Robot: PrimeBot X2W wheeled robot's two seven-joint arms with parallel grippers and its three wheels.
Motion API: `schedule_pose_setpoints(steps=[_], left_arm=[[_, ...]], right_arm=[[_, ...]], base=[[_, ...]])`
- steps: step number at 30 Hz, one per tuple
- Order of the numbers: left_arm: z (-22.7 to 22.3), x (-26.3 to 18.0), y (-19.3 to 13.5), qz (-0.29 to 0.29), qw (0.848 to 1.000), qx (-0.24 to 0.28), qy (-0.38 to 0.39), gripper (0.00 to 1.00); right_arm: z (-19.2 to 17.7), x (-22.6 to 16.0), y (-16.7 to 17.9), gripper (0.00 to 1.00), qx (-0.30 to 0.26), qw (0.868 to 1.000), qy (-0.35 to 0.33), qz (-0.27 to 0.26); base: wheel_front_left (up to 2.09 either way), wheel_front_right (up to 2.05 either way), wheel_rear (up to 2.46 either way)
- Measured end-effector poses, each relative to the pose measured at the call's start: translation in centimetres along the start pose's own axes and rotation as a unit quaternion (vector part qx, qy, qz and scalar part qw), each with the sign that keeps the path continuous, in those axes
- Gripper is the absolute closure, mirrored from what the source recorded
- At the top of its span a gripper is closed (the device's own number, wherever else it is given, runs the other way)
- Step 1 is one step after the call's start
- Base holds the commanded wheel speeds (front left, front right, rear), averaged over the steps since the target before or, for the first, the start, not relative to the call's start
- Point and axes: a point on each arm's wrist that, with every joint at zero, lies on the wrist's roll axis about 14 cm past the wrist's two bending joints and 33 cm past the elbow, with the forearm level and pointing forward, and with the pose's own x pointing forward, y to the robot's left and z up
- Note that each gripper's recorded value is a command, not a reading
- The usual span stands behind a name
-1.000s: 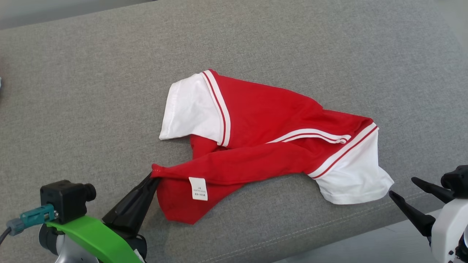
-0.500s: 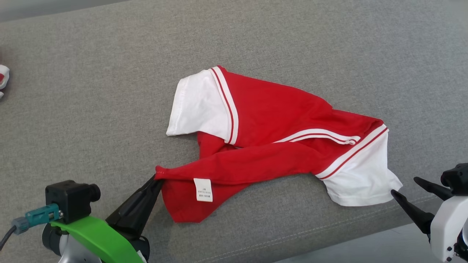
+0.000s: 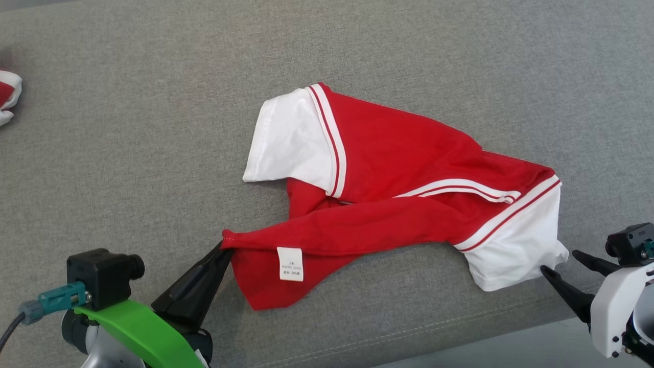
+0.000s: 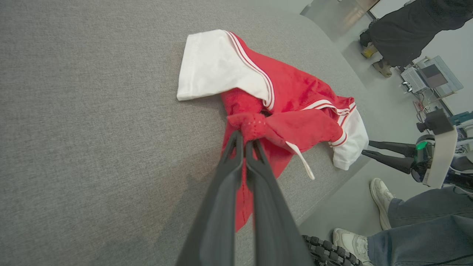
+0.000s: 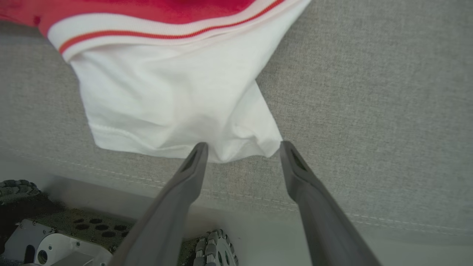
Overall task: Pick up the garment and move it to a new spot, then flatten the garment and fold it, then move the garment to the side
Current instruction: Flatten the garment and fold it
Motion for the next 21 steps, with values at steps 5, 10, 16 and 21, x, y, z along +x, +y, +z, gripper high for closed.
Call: schedule_pose_setpoints(steps=[5, 10, 16, 21], left_arm=[[0.0, 0.0, 0.2, 0.002, 1.000, -0.001, 0.001, 1.00], [-0.1, 0.1, 0.3, 0.003, 1.000, -0.002, 0.003, 1.00], [-0.1, 0.1, 0.4, 0.005, 1.000, -0.001, 0.005, 1.00], [0.0, 0.1, 0.5, 0.007, 1.000, -0.001, 0.003, 1.00]], right_arm=[[0.1, 0.6, -0.4, 0.00, 0.002, 1.000, 0.003, -0.003], [0.0, 1.2, -0.8, 0.00, 0.002, 1.000, 0.008, -0.006], [-0.4, 2.0, -0.4, 0.42, 0.007, 1.000, 0.018, 0.000], [-0.4, 2.8, -0.1, 1.00, 0.018, 1.000, 0.024, 0.006]], base=[[0.00, 0.00, 0.00], [0.00, 0.00, 0.00], [0.00, 0.00, 0.00], [0.00, 0.00, 0.00]])
